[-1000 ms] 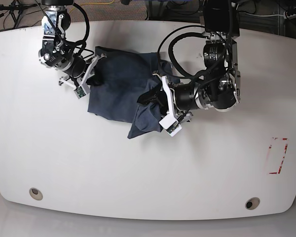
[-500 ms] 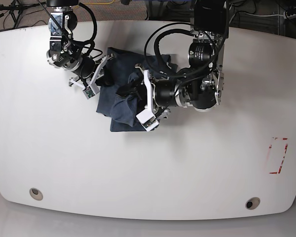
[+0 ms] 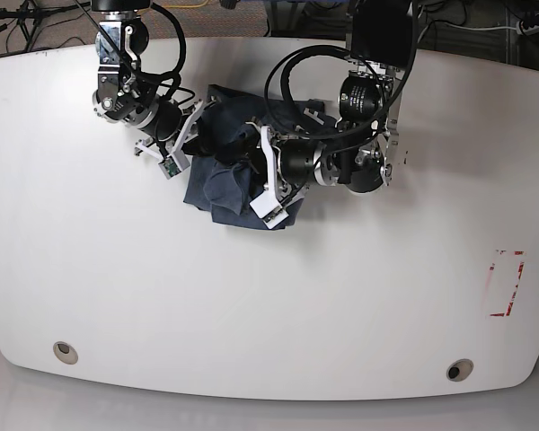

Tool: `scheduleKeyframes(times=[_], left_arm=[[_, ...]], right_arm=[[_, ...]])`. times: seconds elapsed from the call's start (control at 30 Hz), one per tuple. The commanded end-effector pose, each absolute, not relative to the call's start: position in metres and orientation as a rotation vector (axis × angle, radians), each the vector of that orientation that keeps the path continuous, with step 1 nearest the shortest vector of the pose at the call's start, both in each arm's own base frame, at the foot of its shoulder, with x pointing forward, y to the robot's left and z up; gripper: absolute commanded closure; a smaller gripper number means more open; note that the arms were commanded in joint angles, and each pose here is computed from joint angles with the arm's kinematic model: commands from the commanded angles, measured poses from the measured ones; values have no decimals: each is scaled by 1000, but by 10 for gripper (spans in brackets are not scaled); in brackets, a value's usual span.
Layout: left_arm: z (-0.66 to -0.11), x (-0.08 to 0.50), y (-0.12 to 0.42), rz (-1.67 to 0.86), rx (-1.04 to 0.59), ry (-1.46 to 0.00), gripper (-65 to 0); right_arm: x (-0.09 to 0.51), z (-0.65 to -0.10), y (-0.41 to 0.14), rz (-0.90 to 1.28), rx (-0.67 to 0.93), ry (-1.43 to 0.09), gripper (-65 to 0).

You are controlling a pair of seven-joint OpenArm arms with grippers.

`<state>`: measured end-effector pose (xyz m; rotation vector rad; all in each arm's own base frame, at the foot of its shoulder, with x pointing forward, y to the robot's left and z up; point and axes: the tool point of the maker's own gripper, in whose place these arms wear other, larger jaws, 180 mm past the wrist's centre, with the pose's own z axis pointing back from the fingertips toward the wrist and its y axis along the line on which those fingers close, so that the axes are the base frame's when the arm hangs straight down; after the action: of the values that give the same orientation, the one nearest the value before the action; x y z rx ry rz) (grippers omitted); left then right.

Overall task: Fold the T-shirt properly
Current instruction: 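Press the left gripper's held end down onto the bundle beside the right gripper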

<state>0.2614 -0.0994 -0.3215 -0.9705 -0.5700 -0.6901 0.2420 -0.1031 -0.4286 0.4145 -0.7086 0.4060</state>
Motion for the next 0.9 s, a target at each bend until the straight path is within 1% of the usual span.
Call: scheduleKeyframes(times=[0.0, 0.17, 0.2, 0.23, 0.3, 0.33, 0.37, 0.43, 0.5, 0.7, 0.77, 0.87], left_arm=[[-303, 269, -106, -691, -1013, -630, -103], [-301, 269, -109, -701, -1015, -632, -111], [-298, 271, -110, -715, -1013, -638, -138], [-298, 272, -111, -716, -1013, -640, -149], [-296, 273, -112, -724, -1012, -641, -222], [-295, 273, -113, -727, -1011, -643, -246], [-293, 274, -113, -730, -1011, -648, -299], [-292, 276, -114, -724, -1016, -658, -356], [-289, 278, -114, -717, -1021, -671, -390], [-279, 285, -123, -748, -1037, -699, -401], [-272, 287, -129, -766, -1064, -701, -401], [-252, 288, -139, -773, -1166, -709, -401]], right_arm=[[228, -442, -112, 442, 363, -618, -51], [228, -442, -112, 442, 363, -619, -51], [228, -442, -112, 442, 363, -619, -51], [228, -442, -112, 442, 363, -619, -51], [228, -442, -112, 442, 363, -619, -51], [228, -442, -112, 442, 363, -619, -51], [228, -442, -112, 442, 363, -619, -51], [228, -442, -112, 442, 363, -619, -51], [228, -442, -112, 442, 363, -619, -51], [228, -442, -112, 442, 363, -619, -51], [228, -442, -112, 442, 363, -619, -51], [228, -442, -112, 442, 363, -619, -51]])
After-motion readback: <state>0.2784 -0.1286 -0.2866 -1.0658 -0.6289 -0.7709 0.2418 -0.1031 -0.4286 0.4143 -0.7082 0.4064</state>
